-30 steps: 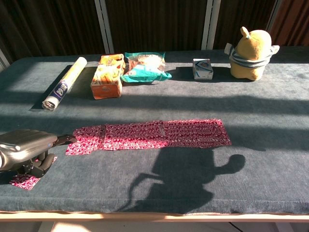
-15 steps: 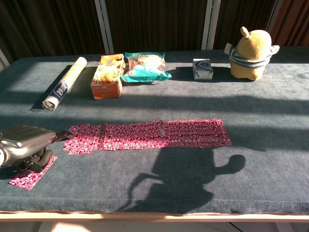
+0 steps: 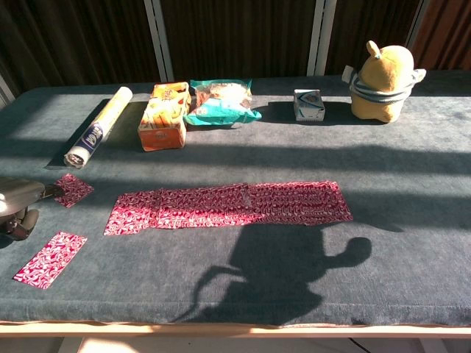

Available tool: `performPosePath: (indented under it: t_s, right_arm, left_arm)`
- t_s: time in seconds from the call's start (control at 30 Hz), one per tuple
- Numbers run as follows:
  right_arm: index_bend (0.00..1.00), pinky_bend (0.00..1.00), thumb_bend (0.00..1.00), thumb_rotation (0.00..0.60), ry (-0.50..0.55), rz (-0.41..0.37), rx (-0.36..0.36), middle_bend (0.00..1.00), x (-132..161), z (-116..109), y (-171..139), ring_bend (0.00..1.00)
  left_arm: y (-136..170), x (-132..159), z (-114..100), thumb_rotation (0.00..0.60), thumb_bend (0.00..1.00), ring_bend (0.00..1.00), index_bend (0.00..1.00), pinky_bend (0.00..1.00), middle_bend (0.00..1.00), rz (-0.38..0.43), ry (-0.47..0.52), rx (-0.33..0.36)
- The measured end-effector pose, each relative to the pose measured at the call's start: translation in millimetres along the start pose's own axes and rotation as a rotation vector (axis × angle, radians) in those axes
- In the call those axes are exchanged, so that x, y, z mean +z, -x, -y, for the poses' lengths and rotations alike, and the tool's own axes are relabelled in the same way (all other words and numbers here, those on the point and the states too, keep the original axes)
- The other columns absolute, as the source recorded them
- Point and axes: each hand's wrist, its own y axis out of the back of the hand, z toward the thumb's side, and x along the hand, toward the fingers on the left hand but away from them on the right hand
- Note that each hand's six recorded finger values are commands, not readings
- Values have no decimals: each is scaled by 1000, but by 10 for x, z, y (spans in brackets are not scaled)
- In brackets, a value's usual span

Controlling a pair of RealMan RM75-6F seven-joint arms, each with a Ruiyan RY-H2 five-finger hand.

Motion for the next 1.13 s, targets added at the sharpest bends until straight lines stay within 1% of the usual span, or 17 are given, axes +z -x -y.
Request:
performPosePath:
  t_s: [0.1, 0.27, 0.33, 0.4, 0.43, 0.47, 0.53, 0.6, 0.63, 0.67, 0.7, 0.77, 0.87, 0.93, 0.97, 1.03, 1.13]
  right_arm:
    - [0, 492, 346, 600, -2, 2, 1, 345, -1, 2, 4, 387]
    - [0, 492, 347, 600, -4, 6, -9, 345, -5, -10, -5, 387]
    - [0, 492, 347, 600, -5, 8, -12, 345, -6, -14, -12, 387]
    - [0, 492, 346, 600, -3, 10, -16, 345, -4, -19, -21, 387]
    - [0, 492, 347, 600, -2, 10, -19, 345, -3, -24, -26, 387]
    - [0, 491, 347, 600, -2, 10, -25, 345, 0, -33, -37, 379]
    - [0, 466, 347, 600, -3, 7, -41, 312, 6, -56, -62, 322]
    - [0, 414, 346, 600, -7, 2, -69, 232, 17, -92, -111, 228]
    - [0, 387, 346, 600, -9, -1, -83, 193, 22, -110, -137, 189]
    - [0, 361, 347, 600, -14, -6, -104, 158, 31, -135, -177, 155]
    - [0, 334, 346, 600, -18, -10, -120, 126, 40, -154, -209, 125]
    - [0, 280, 346, 600, -22, -21, -160, 69, 69, -190, -287, 68]
    - [0, 229, 347, 600, -26, -41, -210, 32, 128, -220, -388, 15]
    - [0, 199, 346, 600, -28, -47, -235, 10, 152, -227, -431, 1]
    - [0, 188, 347, 600, -31, -51, -249, 4, 170, -227, -456, 0]
    - [0, 176, 347, 600, -33, -56, -263, 2, 198, -216, -478, 0]
    - [0, 161, 347, 600, -44, -57, -264, 2, 206, -196, -474, 0]
  left_arm:
    - [-76, -131, -90, 600, 1000, 1000, 226, 1000, 1000, -41, 16, 13]
    - [40, -135, -179, 600, 976, 1000, 151, 1000, 1000, -7, 40, 60]
    - [138, -121, -225, 600, 852, 1000, 102, 1000, 1000, 21, 47, 92]
    - [283, -107, -286, 600, 646, 1000, 46, 1000, 1000, 61, 64, 135]
    - [349, -109, -314, 600, 593, 1000, 31, 1000, 998, 79, 74, 156]
    - [437, -119, -354, 600, 529, 993, 13, 997, 947, 103, 89, 188]
    - [573, -150, -410, 600, 460, 790, 0, 852, 674, 141, 114, 240]
    - [740, -216, -458, 600, 422, 294, 0, 452, 224, 190, 143, 307]
    - [816, -253, -472, 600, 415, 140, 0, 302, 107, 212, 157, 337]
    - [922, -309, -486, 600, 408, 42, 0, 179, 31, 242, 179, 380]
    - [1006, -356, -492, 600, 405, 4, 0, 89, 1, 265, 201, 415]
    - [1205, -508, -478, 600, 403, 0, 0, 24, 0, 307, 268, 501]
    - [1429, -784, -385, 600, 402, 0, 0, 0, 0, 327, 350, 609]
    - [1544, -999, -286, 600, 399, 0, 0, 0, 0, 328, 373, 668]
    - [1574, -1100, -236, 600, 398, 0, 0, 0, 0, 324, 367, 685]
    - [1586, -1202, -162, 600, 399, 0, 0, 0, 0, 311, 353, 684]
    - [1571, -1250, -20, 600, 400, 0, 0, 0, 0, 296, 346, 626]
